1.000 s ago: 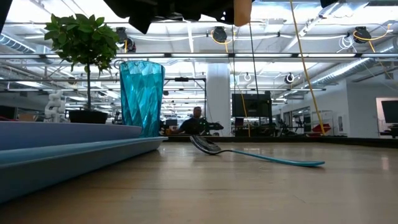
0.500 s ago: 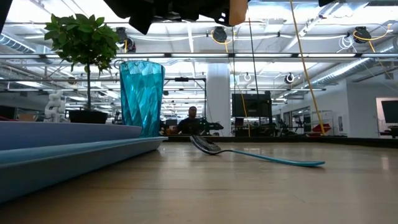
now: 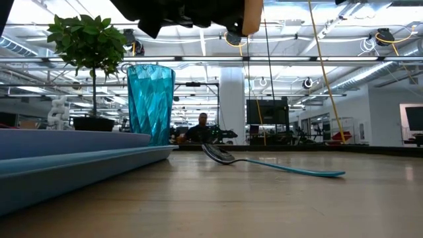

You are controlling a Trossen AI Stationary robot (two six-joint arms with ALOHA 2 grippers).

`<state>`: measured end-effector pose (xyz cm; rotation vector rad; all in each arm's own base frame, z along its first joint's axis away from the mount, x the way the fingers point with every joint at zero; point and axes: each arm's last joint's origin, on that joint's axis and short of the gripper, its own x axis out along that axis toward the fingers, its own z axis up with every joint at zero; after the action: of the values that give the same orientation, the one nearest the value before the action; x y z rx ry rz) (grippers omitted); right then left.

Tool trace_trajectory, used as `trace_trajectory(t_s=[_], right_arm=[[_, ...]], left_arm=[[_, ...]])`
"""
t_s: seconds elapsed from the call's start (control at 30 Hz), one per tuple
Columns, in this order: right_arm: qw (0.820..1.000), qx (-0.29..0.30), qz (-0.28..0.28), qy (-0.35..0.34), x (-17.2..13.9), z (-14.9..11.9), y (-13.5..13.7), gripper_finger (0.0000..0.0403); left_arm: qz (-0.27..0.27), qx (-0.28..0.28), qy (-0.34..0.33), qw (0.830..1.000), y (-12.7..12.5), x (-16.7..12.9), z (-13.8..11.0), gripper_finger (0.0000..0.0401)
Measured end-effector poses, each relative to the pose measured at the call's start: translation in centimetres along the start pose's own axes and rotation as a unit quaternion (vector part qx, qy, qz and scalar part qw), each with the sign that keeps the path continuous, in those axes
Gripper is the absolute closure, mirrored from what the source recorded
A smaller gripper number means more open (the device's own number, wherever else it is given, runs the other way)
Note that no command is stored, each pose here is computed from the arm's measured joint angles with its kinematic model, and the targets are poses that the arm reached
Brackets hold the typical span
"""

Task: Pick and place plate/cup/fork/spoon on tray
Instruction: Put the yellow fork to the right of the purple plate on the blue tray

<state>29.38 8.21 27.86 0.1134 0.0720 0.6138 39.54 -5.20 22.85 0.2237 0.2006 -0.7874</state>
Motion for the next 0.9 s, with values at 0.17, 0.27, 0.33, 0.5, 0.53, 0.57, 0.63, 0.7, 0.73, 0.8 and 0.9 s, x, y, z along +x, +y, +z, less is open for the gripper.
trace_trajectory(t_s=[0.17, 0.27, 0.33, 0.5, 0.53, 0.57, 0.63, 0.7, 0.73, 0.8, 0.9], right_arm=[[1.0, -0.012, 0.008, 0.007, 0.09, -0.17, 0.2, 0.0316], [1.0, -0.013, 0.008, 0.006, 0.09, -0.15, 0.2, 0.0317], [1.0, -0.015, 0.009, 0.002, 0.09, -0.06, 0.22, 0.0322], [1.0, -0.02, 0.002, -0.001, 0.08, -0.02, 0.17, 0.0369], [1.0, -0.023, 0.0, -0.001, 0.08, -0.02, 0.16, 0.0379], [1.0, -0.024, -0.004, -0.002, 0.08, -0.01, 0.13, 0.0388], [1.0, -0.021, -0.012, -0.001, 0.08, -0.04, 0.08, 0.0394], [1.0, -0.013, -0.014, 0.002, 0.05, -0.06, 0.07, 0.0392], [1.0, -0.011, -0.015, 0.003, -0.03, -0.02, 0.1, 0.0391], [1.0, -0.009, -0.018, 0.005, -0.24, 0.15, 0.22, 0.0391], [1.0, -0.006, -0.025, 0.012, -0.9, 0.63, 0.57, 0.0398]], left_arm=[[0.004, -0.001, 0.001, 1.0, 0.25, -0.19, -0.1, 0.0351], [0.008, -0.002, -0.004, 1.0, 0.44, -0.3, -0.04, 0.0351], [0.009, -0.003, -0.006, 1.0, 0.46, -0.3, 0.02, 0.0351], [0.008, -0.004, -0.009, 1.0, 0.44, -0.27, 0.1, 0.0351], [0.008, -0.004, -0.011, 1.0, 0.45, -0.27, 0.14, 0.0351], [0.009, -0.002, -0.013, 1.0, 0.47, -0.27, 0.19, 0.035], [0.021, -0.01, -0.012, 1.0, 0.53, -0.24, 0.22, 0.0349], [0.046, -0.026, -0.008, 0.999, 0.63, -0.2, 0.25, 0.0343], [0.064, -0.035, -0.004, 0.997, 0.7, -0.22, 0.3, 0.0338], [0.095, -0.046, -0.001, 0.994, 0.89, -0.28, 0.37, 0.0321], [0.123, -0.048, 0.002, 0.991, 0.99, -0.39, 0.57, 0.0288]])
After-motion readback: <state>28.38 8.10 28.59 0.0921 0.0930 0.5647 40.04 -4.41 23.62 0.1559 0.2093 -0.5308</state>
